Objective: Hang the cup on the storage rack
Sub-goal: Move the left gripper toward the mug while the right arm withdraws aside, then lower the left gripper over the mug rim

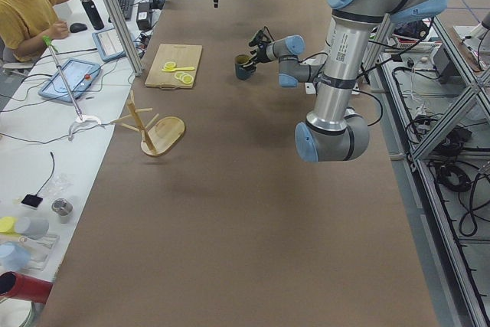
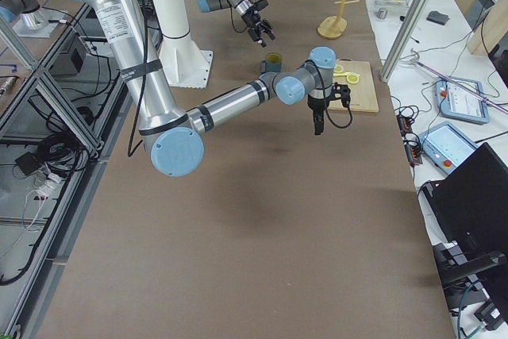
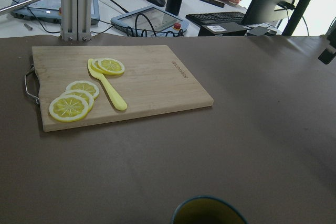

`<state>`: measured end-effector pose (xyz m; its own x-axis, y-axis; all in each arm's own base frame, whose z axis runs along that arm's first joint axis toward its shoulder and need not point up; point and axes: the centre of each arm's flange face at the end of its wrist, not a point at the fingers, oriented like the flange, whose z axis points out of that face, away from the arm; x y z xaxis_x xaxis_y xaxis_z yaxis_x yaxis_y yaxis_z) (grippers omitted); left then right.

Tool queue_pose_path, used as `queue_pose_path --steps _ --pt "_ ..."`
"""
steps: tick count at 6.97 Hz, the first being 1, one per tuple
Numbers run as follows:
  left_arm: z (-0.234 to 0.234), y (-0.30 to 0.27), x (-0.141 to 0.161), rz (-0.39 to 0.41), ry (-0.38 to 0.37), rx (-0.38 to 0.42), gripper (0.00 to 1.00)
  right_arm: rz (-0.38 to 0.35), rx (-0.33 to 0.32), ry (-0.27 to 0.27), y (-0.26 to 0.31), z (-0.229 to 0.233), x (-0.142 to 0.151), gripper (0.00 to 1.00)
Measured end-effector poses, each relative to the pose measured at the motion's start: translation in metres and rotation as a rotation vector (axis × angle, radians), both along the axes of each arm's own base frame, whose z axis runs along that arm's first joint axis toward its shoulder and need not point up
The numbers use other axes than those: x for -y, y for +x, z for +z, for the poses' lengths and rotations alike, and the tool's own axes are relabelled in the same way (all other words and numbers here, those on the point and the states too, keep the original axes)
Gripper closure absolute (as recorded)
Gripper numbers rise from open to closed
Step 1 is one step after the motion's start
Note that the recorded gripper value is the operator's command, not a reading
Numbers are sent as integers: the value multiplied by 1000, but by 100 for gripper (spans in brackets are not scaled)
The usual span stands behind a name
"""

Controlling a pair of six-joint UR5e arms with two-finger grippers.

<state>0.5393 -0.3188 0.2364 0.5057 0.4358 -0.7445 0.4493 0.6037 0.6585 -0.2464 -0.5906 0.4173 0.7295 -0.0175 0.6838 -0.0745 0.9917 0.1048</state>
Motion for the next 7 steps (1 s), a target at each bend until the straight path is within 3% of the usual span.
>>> queue_pose_path --steps 7 --pt "10 51 -12 -6 -4 58 3 -1 -13 -21 0 17 1 0"
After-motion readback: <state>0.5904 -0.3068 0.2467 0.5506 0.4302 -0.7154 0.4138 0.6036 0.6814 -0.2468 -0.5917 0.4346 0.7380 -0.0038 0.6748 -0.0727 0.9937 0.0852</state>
